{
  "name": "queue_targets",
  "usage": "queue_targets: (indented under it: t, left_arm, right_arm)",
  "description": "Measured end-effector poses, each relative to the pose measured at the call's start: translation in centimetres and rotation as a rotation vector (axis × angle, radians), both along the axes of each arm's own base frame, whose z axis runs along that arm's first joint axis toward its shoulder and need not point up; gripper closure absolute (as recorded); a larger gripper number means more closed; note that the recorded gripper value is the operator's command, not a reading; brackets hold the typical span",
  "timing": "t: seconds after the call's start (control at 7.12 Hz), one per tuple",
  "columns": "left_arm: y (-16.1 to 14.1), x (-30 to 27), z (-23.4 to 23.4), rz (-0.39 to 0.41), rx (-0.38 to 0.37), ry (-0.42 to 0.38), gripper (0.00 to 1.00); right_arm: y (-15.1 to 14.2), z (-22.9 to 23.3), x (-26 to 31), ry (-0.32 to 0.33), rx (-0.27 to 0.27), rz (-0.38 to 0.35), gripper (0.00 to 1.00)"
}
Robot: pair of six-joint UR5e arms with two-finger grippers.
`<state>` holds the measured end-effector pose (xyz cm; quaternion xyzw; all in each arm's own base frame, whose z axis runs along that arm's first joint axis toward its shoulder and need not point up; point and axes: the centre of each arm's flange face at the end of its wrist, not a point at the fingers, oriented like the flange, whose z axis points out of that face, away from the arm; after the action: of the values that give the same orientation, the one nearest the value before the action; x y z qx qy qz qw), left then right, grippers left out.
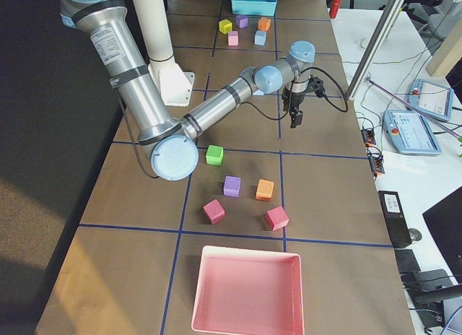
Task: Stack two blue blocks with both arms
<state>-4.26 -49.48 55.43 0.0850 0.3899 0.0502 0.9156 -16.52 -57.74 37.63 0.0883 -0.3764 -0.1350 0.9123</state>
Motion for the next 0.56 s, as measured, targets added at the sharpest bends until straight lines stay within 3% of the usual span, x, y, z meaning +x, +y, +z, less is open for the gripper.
queue_targets:
  t: [0.28,0.56]
  left_arm:
    - [-0.9,4.3,-3.3,0.014,0.026,0.019,0.0]
    - [-1.3,9.6,-5.5,0.055,0.03,0.041,0.0]
  right_arm:
    - [6.5,10.0,11.5,0.037,0.06,-0.081,0.0]
    - [13.6,18.1,18.6,0.049,0.045,-0.117,0.0]
